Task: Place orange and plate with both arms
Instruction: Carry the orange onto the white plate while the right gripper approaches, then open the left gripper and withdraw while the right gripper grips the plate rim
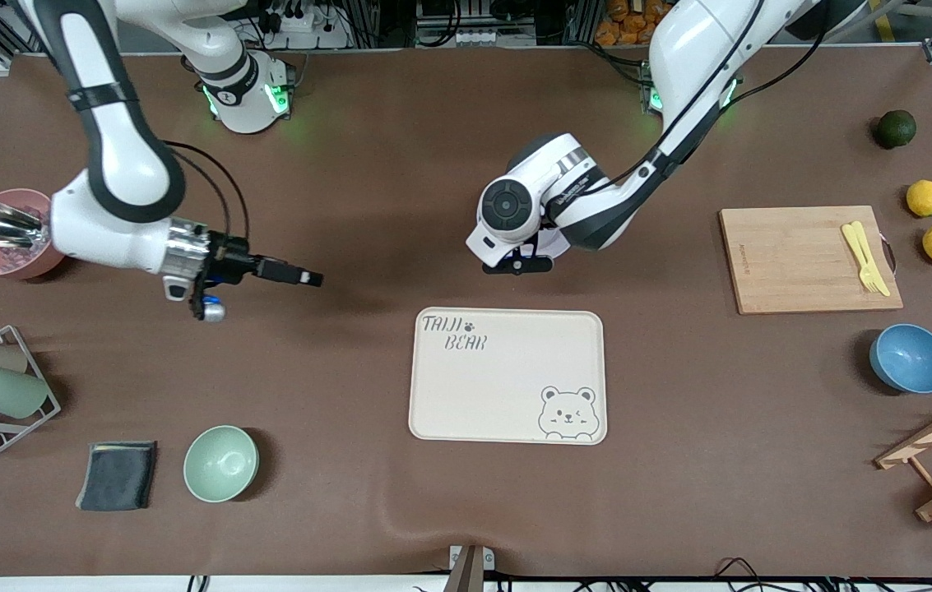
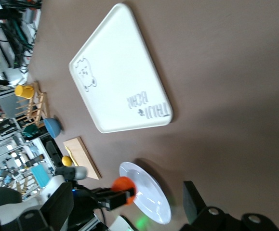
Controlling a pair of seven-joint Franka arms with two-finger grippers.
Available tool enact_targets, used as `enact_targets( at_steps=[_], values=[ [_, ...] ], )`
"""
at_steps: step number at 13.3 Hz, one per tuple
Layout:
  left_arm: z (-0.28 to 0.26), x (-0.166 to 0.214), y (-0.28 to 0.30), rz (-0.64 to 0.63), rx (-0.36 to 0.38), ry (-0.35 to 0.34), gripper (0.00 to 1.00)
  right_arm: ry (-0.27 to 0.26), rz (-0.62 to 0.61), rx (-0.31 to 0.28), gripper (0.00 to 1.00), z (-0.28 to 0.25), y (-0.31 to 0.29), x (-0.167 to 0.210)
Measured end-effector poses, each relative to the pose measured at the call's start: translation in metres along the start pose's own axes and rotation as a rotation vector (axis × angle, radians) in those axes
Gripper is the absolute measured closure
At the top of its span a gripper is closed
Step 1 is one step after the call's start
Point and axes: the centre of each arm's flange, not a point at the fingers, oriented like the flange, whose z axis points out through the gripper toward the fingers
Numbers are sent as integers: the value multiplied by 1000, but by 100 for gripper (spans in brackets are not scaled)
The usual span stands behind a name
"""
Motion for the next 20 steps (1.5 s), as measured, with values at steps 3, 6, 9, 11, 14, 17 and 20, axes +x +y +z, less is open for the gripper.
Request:
enact_targets(
  at_steps=[3,6,9,11,14,17,20],
  values=[
    [31,-4,13,-12,39,-17,28,-13,-25,64,0,38,8,-25],
    [38,-5,13,-15,51,-27,28,12,-58,104,0,70,11,-47],
    [43,-13,18,-29,65,-28,1,25,-105,131,0,105,21,-69],
    [29,-9,16,-40,60,-14,0,27,-119,138,0,118,34,-74],
    [-41,15,-14,-109,9,62,0,42,-116,139,0,131,41,-81],
    [-109,49,-74,-184,-57,134,0,48,-121,161,0,149,40,-98],
    [-144,72,-131,-181,-81,169,0,67,-139,164,2,175,49,-119]
  ],
)
